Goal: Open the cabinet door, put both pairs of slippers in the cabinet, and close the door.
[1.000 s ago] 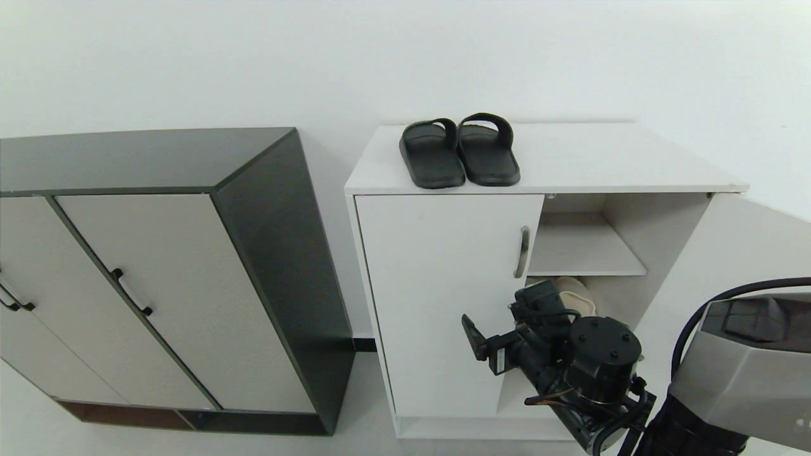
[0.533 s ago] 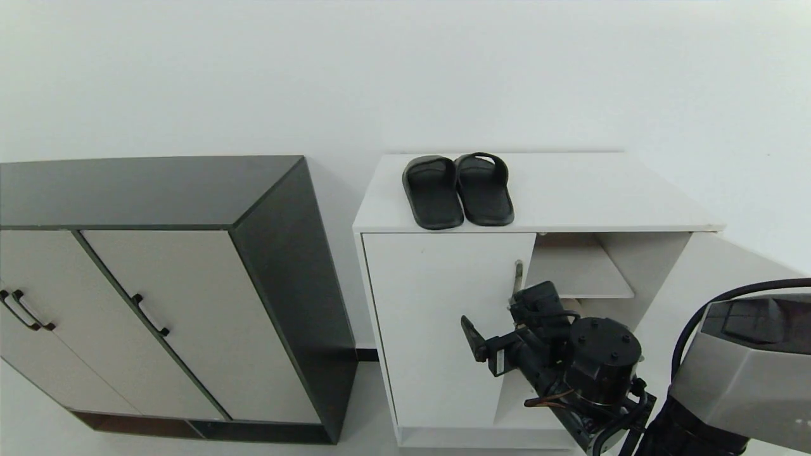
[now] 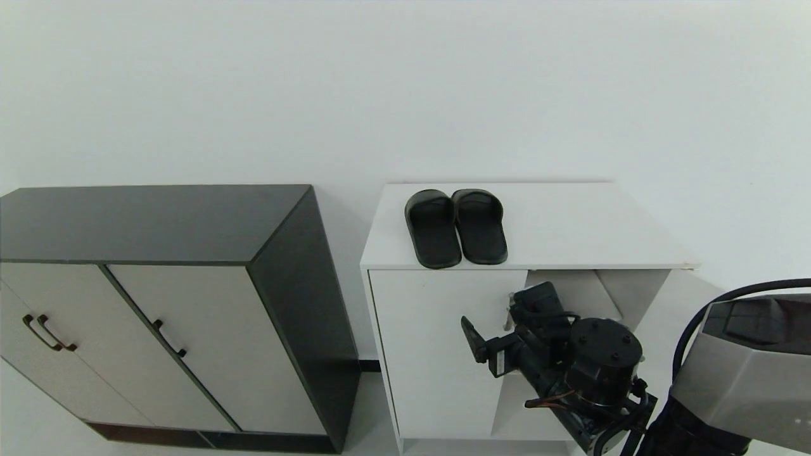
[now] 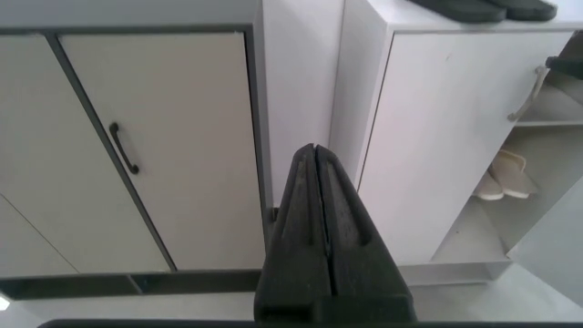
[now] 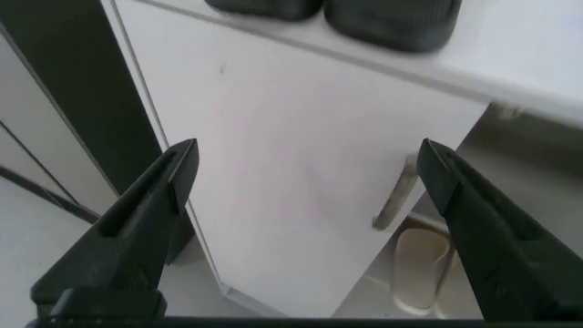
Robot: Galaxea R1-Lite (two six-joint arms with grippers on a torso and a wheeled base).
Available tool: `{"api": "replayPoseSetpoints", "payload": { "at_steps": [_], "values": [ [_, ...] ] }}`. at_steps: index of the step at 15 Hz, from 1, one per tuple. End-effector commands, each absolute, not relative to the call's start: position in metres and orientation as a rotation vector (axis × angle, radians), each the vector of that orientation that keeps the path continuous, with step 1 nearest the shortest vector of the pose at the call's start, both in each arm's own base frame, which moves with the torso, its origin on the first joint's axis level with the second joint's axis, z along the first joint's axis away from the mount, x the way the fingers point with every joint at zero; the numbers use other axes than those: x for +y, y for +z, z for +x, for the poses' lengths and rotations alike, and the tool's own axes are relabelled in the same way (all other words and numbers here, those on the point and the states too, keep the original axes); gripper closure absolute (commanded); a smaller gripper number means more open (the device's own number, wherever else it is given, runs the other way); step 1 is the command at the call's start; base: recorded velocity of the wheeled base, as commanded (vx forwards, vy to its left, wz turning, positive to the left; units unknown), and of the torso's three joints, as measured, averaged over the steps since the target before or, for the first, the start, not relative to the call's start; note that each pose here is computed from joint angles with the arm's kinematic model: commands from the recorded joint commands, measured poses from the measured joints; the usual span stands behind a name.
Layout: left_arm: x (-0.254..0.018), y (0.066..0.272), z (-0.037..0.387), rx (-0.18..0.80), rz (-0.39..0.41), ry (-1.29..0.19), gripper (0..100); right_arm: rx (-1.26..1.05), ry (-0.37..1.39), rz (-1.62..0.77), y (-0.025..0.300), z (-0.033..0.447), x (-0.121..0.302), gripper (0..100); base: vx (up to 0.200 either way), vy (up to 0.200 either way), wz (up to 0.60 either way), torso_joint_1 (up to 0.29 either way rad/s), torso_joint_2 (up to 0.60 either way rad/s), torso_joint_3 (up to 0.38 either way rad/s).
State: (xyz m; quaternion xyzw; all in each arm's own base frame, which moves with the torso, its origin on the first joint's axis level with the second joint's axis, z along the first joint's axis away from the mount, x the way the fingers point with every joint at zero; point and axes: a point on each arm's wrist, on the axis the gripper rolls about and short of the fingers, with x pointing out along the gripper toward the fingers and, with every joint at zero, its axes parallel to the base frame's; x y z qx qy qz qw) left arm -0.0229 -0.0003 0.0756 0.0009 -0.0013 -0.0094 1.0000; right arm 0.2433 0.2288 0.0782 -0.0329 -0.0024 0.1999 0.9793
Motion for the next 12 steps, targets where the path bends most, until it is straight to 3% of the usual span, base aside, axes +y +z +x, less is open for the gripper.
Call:
{"api": "replayPoseSetpoints", "payload": {
  "at_steps": [1,7,9,12],
  "values": [
    [0.000,0.076,-0.023,-0.002,0.002,-0.018,100,-0.007,0.411,-0.085,0.079,0.240,0.229,0,0.000,0.000,0.00,0.261,-0.60,-0.339],
    [0.000,0.076,-0.023,-0.002,0.002,-0.017,100,-0.015,0.431,-0.094,0.080,0.234,0.236,0,0.000,0.000,0.00,0.054,-0.11,-0.061],
    [0.000,0.076,-0.023,-0.002,0.003,-0.017,100,-0.095,0.421,-0.063,0.105,0.241,0.243,0,0.000,0.000,0.00,0.000,0.00,0.000],
    [0.000,0.076,-0.023,-0.002,0.003,-0.018,100,0.032,0.418,-0.125,0.147,0.237,0.241,0,0.000,0.000,0.00,0.000,0.00,0.000]
  ]
}}
